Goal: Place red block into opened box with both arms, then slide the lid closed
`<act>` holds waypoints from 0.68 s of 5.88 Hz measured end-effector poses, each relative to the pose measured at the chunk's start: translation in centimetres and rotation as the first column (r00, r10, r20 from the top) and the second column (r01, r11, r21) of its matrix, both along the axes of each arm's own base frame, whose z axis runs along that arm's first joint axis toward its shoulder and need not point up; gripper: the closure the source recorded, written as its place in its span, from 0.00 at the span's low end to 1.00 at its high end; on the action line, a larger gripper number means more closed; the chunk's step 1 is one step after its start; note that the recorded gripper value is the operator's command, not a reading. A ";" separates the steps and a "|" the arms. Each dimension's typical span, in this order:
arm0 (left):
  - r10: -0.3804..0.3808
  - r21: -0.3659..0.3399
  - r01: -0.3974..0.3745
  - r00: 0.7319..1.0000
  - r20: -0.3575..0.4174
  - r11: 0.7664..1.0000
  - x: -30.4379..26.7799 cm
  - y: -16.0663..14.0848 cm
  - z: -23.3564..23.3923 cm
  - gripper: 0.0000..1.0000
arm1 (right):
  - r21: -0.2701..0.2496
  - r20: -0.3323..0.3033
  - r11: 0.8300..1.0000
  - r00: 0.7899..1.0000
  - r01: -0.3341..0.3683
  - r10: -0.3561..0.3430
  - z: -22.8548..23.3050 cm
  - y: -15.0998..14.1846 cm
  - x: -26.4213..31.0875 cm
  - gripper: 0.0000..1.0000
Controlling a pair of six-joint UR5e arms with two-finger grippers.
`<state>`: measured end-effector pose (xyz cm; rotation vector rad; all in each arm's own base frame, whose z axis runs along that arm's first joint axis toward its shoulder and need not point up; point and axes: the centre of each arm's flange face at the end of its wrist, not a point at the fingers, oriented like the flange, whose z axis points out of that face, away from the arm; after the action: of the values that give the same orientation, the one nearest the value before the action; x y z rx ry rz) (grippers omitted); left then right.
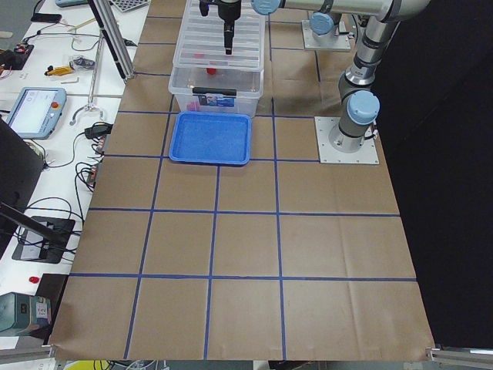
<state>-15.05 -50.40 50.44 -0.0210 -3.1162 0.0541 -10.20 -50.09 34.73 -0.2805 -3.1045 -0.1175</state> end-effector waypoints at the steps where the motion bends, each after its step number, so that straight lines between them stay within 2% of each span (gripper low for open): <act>1: 0.000 0.000 0.000 1.000 0.000 1.000 0.0 0.0 0.0 0.02 | 0.001 0.001 1.000 1.000 -0.002 0.002 -0.1 0.0 0.4 0.01; 4: 0.000 -0.001 0.000 1.000 0.000 1.000 0.0 0.0 0.0 0.02 | -0.002 0.000 1.000 1.000 0.023 -0.023 0.0 1.1 2.8 0.01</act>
<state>-15.05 -50.41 50.45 -0.0204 -3.1162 0.0554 -7.39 -49.04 34.73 -0.3167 -3.1021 -0.1153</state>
